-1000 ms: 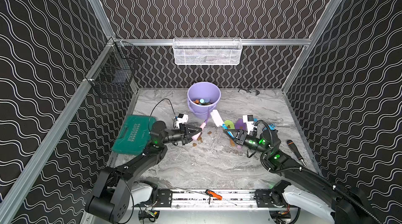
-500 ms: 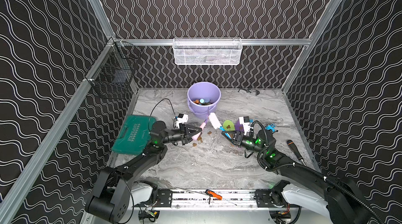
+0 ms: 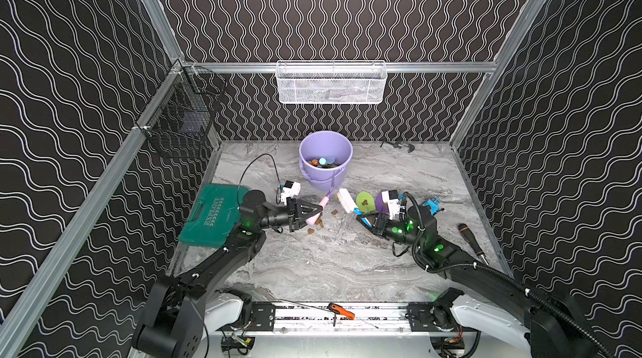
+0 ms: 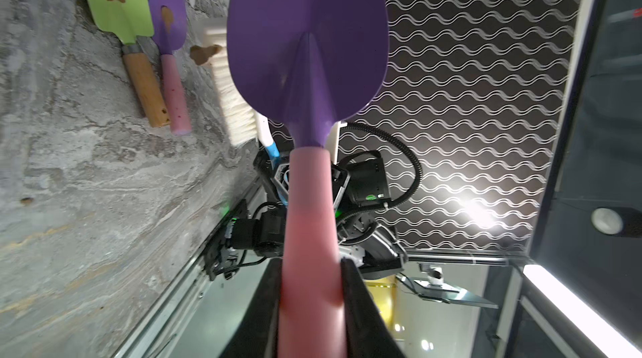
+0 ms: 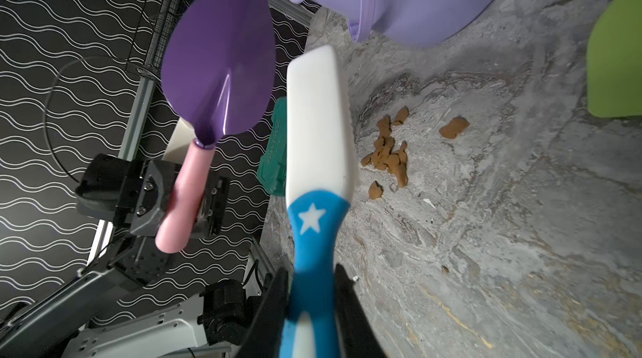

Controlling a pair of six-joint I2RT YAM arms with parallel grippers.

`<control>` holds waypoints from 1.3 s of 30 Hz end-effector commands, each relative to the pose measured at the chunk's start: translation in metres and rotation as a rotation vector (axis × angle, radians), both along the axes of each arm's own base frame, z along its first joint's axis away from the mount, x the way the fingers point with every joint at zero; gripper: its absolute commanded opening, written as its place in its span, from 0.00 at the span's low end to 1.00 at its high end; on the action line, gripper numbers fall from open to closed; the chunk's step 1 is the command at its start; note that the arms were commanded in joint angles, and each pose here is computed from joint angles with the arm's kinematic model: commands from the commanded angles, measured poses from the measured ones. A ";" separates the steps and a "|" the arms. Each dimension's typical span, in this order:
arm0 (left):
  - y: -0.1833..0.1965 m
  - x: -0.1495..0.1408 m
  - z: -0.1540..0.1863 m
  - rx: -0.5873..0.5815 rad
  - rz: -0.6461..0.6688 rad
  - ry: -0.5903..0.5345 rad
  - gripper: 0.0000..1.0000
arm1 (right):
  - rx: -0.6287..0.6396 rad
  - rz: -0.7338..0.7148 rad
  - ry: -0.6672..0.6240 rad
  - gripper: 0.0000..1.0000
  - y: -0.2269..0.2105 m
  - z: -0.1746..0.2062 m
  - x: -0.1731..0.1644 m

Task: Brush the soil off the hand trowel and place it into the bucket
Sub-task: Brush off the soil from the hand trowel.

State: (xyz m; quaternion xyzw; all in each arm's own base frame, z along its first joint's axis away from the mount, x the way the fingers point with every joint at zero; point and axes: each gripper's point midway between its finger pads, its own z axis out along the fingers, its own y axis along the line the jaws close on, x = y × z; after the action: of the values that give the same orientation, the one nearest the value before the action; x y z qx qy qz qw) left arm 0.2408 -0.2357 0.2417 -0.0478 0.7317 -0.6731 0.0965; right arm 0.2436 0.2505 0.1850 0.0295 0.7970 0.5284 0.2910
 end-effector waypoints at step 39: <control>0.070 -0.046 -0.104 1.359 -0.221 -0.262 0.00 | -0.280 0.106 -0.141 0.00 0.031 0.043 -0.007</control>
State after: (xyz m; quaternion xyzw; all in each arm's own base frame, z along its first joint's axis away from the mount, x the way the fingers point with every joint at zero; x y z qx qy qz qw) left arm 0.1967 -0.1948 0.1453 0.1497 0.9621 -0.1964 0.1159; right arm 0.2398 0.2853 0.2595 -0.0732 0.7987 0.4881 0.3442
